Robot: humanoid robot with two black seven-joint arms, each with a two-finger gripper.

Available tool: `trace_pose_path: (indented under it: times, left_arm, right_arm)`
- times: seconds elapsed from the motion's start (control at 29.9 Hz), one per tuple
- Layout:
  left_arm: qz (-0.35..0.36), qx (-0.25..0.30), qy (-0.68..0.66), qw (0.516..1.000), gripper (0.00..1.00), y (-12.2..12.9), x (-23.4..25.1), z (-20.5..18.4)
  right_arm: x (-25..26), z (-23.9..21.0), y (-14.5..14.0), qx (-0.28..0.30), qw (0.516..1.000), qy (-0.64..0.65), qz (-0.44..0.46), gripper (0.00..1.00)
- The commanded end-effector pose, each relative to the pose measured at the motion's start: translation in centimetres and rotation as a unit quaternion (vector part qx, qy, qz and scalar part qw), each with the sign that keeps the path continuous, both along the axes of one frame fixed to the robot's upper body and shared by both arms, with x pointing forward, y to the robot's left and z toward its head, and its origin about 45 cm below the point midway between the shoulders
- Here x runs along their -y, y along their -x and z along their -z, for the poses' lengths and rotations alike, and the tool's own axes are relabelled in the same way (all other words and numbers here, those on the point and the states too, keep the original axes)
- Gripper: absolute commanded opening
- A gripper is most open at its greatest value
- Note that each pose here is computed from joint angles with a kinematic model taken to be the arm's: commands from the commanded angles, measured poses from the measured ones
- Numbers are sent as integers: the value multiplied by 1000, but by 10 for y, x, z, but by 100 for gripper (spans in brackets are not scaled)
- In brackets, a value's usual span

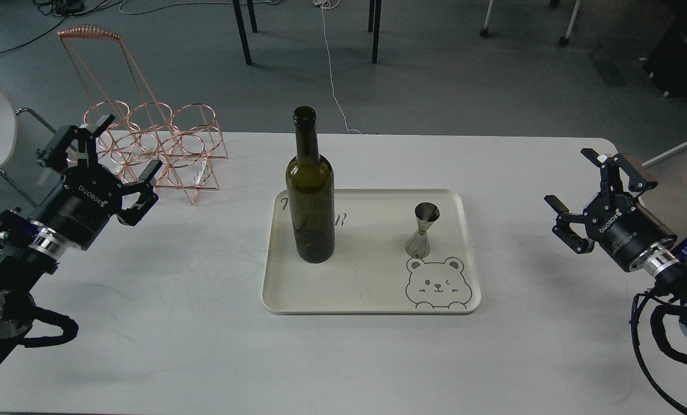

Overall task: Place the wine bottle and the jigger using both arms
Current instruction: 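Move the right gripper inward toward the metal jigger on the tray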

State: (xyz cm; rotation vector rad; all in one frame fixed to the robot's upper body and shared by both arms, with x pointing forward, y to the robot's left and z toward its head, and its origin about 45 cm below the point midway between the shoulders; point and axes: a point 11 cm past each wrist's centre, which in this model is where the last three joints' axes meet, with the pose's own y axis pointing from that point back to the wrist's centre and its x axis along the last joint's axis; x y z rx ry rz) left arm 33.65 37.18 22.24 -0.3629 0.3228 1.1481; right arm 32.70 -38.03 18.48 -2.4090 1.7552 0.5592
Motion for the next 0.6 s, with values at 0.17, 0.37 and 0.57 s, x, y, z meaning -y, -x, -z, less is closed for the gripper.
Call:
trace_pose_path:
  times: [0.17, 0.37, 0.57]
  left_arm:
    - [-2, 2, -10, 1000, 98, 0, -6, -2]
    - [1, 13, -16, 1000, 98, -1, -14, -10]
    - [-2, 16, -20, 1000, 98, -1, -17, -12]
  right_arm:
    - [-2, -18, 6, 27, 998, 40, -39, 99]
    - [-15, -32, 22, 77, 953, 232, -181, 99]
    - [-17, -19, 28, 169, 830, 478, -231, 99]
